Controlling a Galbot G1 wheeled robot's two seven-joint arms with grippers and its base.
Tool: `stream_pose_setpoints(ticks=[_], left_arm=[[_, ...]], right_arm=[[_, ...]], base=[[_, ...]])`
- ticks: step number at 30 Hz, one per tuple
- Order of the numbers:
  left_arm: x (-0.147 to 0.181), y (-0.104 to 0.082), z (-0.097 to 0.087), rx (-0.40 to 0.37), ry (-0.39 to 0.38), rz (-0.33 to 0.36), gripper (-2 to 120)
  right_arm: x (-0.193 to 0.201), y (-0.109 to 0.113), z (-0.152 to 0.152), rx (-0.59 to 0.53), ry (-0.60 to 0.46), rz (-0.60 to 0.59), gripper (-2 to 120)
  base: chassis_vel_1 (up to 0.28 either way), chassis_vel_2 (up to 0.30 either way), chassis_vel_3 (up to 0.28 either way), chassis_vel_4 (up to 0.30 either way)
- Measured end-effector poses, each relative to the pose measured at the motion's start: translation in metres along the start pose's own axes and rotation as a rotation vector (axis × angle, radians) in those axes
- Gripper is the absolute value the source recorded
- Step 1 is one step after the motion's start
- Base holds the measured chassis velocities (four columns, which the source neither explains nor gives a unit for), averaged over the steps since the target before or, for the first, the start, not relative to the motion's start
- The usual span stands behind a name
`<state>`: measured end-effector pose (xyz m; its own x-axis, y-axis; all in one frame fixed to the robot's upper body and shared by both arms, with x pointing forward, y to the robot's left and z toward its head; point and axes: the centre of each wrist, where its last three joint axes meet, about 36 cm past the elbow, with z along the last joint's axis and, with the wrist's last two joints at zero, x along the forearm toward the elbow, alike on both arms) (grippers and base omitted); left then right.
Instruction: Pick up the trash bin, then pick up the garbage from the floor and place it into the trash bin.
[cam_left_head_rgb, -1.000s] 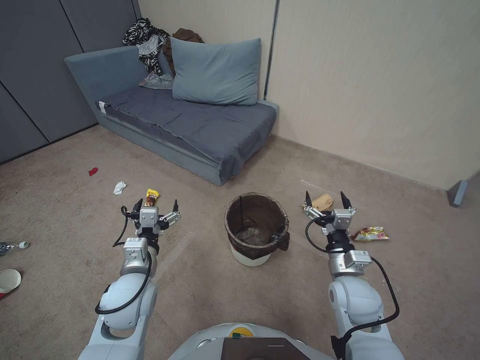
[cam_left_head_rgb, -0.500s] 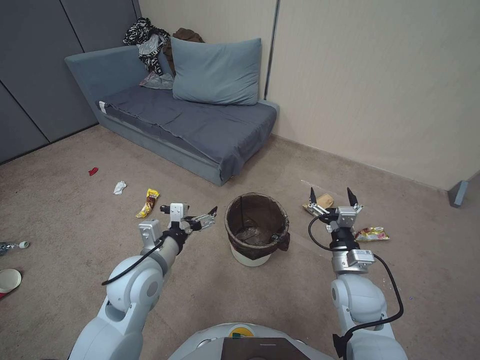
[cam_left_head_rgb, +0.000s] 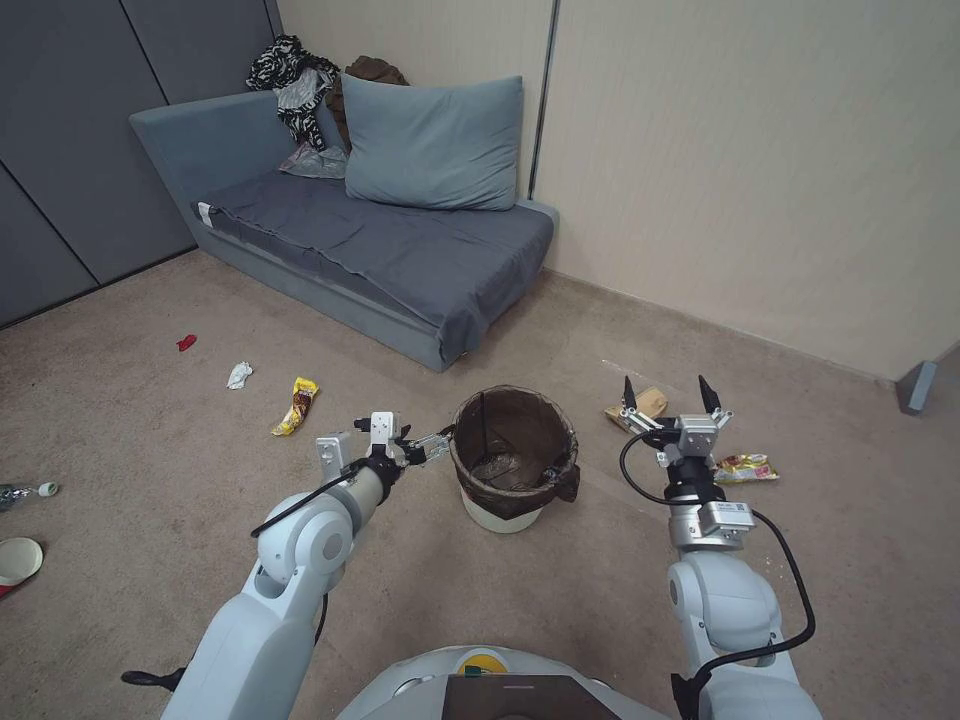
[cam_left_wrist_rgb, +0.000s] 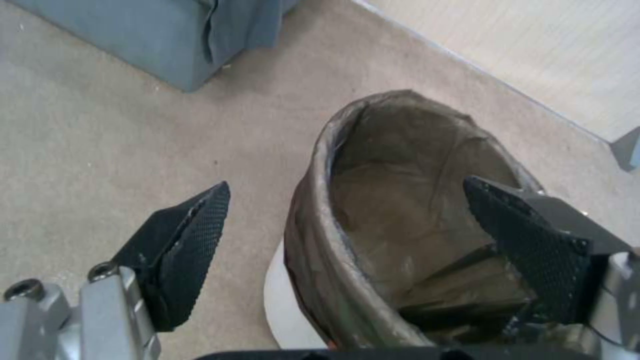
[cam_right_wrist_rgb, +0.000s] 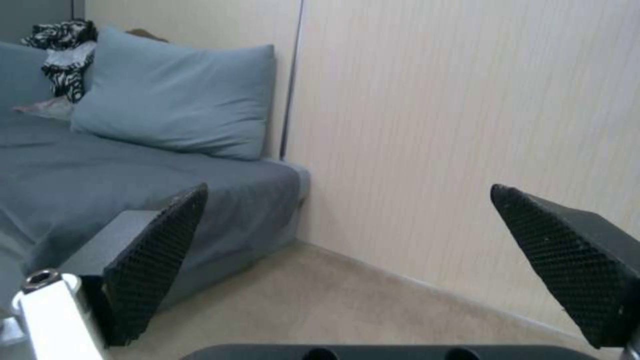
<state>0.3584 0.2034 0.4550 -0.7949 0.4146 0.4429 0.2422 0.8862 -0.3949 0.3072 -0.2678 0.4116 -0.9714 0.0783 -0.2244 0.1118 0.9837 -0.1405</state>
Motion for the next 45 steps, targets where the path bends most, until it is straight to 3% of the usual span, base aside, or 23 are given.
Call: stream_pose_setpoints(ticks=[6,26,38,45], left_arm=[[-0.020,0.007,0.002,-0.002,0.025,0.004,91],[-0.063,0.000,0.021,-0.006,0.087,0.018,91],[-0.080,0.007,0.028,-0.008,0.105,-0.031,90],[-0.095,0.014,0.039,0.027,0.146,-0.077,61]], right_arm=[[0.002,-0.002,0.001,0.004,0.006,0.000,100],[0.006,-0.004,0.009,0.009,0.027,0.009,100],[0.007,-0.004,0.012,0.009,0.025,0.010,100],[0.007,-0.005,0.013,0.010,0.019,0.007,100]], base=[[0.000,0.000,0.000,0.000],[0.000,0.000,0.000,0.000],[0.000,0.000,0.000,0.000],[0.000,0.000,0.000,0.000]])
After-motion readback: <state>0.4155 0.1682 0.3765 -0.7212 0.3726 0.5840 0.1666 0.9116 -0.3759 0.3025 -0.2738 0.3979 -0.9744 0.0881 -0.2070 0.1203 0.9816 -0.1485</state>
